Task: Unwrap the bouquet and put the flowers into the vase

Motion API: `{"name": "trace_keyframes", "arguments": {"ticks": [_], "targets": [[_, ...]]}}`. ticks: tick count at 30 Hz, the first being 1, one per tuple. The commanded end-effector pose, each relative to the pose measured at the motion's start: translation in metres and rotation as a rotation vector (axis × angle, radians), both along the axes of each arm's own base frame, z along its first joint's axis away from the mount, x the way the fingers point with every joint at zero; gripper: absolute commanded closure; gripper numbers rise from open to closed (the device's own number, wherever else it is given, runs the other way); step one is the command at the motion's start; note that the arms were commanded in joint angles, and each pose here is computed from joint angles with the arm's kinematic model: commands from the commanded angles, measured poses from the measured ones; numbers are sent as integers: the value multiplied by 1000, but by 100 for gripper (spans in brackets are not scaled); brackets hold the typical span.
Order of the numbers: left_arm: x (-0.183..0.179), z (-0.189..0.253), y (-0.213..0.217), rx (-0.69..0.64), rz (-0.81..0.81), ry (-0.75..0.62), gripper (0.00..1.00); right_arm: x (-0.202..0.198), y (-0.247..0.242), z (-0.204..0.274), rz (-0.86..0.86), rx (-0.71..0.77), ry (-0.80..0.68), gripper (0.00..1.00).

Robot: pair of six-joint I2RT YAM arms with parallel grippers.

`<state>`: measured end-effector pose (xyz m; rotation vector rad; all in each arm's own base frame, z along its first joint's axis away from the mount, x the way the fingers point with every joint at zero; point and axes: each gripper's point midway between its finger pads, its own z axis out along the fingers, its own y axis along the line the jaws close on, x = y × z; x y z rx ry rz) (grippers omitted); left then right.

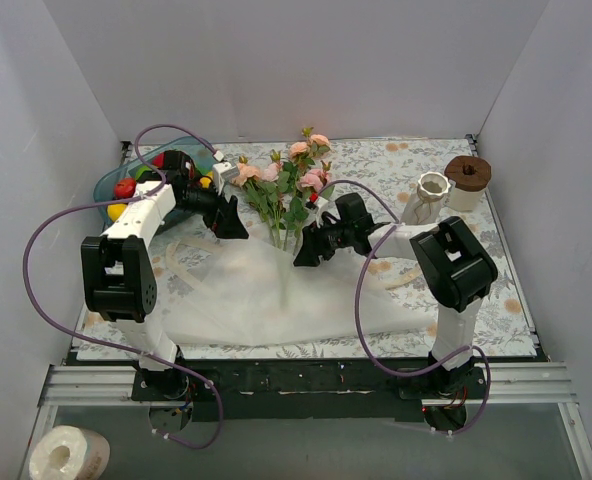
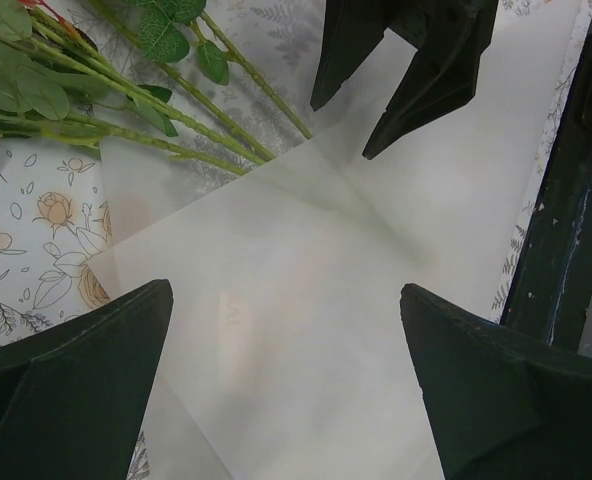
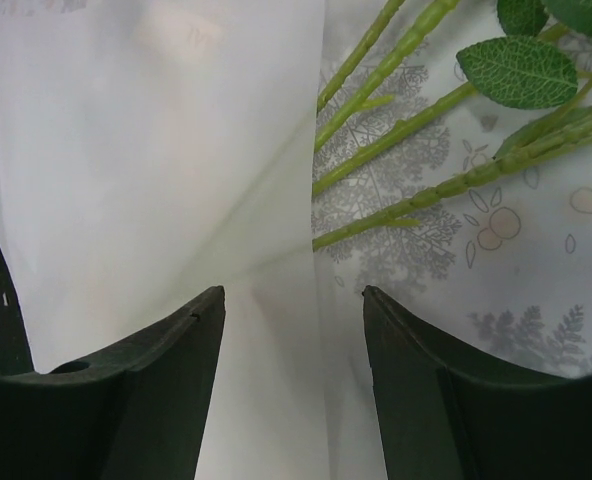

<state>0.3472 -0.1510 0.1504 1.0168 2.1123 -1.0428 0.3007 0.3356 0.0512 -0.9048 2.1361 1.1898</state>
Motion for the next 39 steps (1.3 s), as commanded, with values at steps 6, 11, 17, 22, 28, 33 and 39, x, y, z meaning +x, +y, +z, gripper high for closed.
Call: {"name": "trace_keyframes", "arguments": {"ticks": [6, 11, 17, 22, 28, 33, 39], "targets": [[1, 32, 2, -4, 1, -103, 2, -2, 14, 6, 46, 26, -47, 39], [-1, 32, 4, 2, 11, -110, 2, -10, 15, -1, 48, 35, -40, 42], [-1, 39, 4, 3, 10, -135, 2, -12, 18, 2, 62, 52, -30, 54], [0, 41, 4, 2, 11, -143, 2, -15, 20, 10, 74, 74, -18, 80], [-2, 45, 4, 6, 11, -156, 2, -19, 18, 25, 72, 84, -18, 99], [-5, 47, 3, 0, 13, -154, 2, -21, 18, 53, 80, 112, -56, 99], [0, 56, 5, 2, 33, -166, 2, -36, 20, 106, 110, 145, -165, 99]]}}
